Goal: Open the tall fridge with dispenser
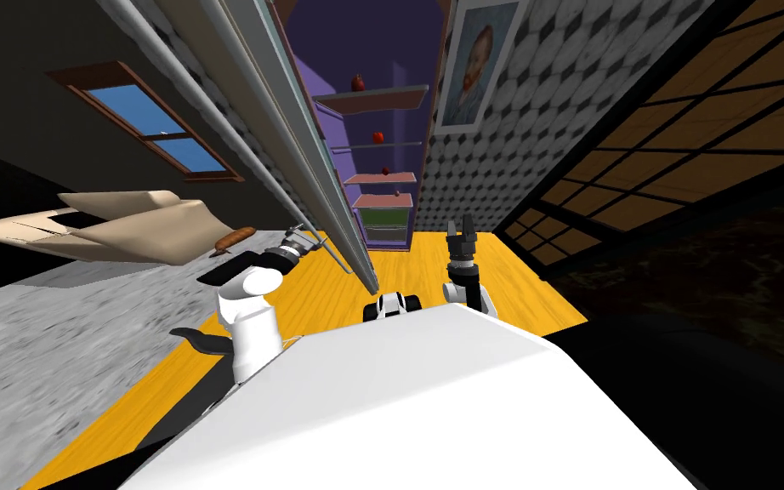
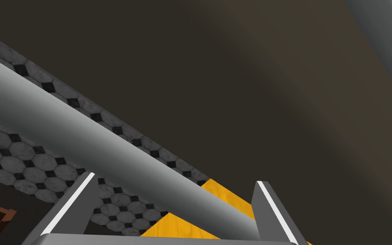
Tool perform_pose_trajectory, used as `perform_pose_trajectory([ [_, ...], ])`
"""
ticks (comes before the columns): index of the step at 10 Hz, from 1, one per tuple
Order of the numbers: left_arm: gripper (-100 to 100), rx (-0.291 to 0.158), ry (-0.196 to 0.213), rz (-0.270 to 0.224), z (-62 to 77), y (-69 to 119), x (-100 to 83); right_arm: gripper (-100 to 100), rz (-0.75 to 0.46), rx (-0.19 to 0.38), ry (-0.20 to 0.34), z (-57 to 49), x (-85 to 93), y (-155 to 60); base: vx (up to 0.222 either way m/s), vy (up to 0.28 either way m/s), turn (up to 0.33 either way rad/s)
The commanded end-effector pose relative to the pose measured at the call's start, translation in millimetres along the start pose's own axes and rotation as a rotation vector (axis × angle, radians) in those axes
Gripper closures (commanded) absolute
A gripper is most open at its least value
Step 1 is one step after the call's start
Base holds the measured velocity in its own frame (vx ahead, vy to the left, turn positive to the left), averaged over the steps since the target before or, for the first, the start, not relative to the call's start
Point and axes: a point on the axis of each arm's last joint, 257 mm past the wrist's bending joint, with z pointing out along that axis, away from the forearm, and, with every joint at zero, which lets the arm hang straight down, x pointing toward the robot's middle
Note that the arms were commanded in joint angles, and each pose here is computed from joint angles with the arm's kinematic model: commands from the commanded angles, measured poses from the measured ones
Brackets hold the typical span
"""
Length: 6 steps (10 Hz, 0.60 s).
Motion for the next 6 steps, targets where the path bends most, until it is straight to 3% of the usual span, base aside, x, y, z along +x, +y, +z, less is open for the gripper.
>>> perform_pose_trajectory([
  [1,-100,0.029,-0.018,-0.020,3.0,-28.7,-11.8,0,0.000,0.000,0.000,0.0,0.0,0.0,-0.076,-0.049,-0.098],
  [2,-100,0.022,-0.017,-0.018,1.7,-25.4,-9.0,0,0.000,0.000,0.000,0.0,0.0,0.0,-0.025,-0.016,-0.011],
  [3,0,0.023,-0.018,-0.019,1.8,-26.0,-9.5,0,0.000,0.000,0.000,-0.1,-0.1,0.0,-0.007,-0.005,0.002],
  [6,0,0.022,-0.017,-0.019,1.8,-25.9,-9.1,0,0.000,0.000,0.000,-0.1,-0.1,-0.1,0.000,0.000,0.000],
])
